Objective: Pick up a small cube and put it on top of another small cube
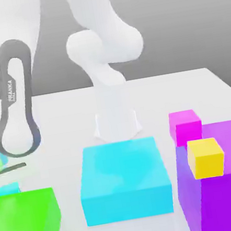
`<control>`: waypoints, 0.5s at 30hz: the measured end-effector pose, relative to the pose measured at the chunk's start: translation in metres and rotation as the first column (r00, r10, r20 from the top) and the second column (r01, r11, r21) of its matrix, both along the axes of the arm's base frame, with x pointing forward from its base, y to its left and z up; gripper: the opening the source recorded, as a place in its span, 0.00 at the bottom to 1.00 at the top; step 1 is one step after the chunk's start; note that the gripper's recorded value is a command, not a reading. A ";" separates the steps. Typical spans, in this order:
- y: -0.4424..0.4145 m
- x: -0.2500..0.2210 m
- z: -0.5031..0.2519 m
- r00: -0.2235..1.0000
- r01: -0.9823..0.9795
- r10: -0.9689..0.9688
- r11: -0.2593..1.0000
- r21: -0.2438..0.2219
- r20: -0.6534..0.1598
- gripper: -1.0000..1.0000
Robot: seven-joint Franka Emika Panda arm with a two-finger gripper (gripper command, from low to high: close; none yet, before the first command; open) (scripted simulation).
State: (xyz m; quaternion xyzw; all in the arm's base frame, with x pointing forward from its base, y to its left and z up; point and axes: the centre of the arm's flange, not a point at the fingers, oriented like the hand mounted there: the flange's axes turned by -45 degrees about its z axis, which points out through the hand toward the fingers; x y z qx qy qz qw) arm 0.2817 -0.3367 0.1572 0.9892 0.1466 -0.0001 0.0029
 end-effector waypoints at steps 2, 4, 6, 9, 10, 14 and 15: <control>0.000 0.000 0.016 1.000 0.000 0.000 1.000 0.000 0.000 0.00; 0.001 -0.001 0.031 1.000 0.002 -0.002 1.000 0.003 0.000 0.00; 0.000 0.015 0.051 0.999 0.017 -0.017 1.000 -0.001 0.046 0.00; 0.023 0.081 0.086 0.990 -0.029 0.026 0.999 0.019 0.138 0.00; 0.041 0.106 0.097 0.986 -0.069 0.063 0.997 0.034 0.154 0.00; 0.153 0.194 0.137 0.948 -0.284 0.266 0.955 0.087 0.177 0.00; 0.188 0.211 0.148 0.929 -0.344 0.325 0.934 0.096 0.175 0.00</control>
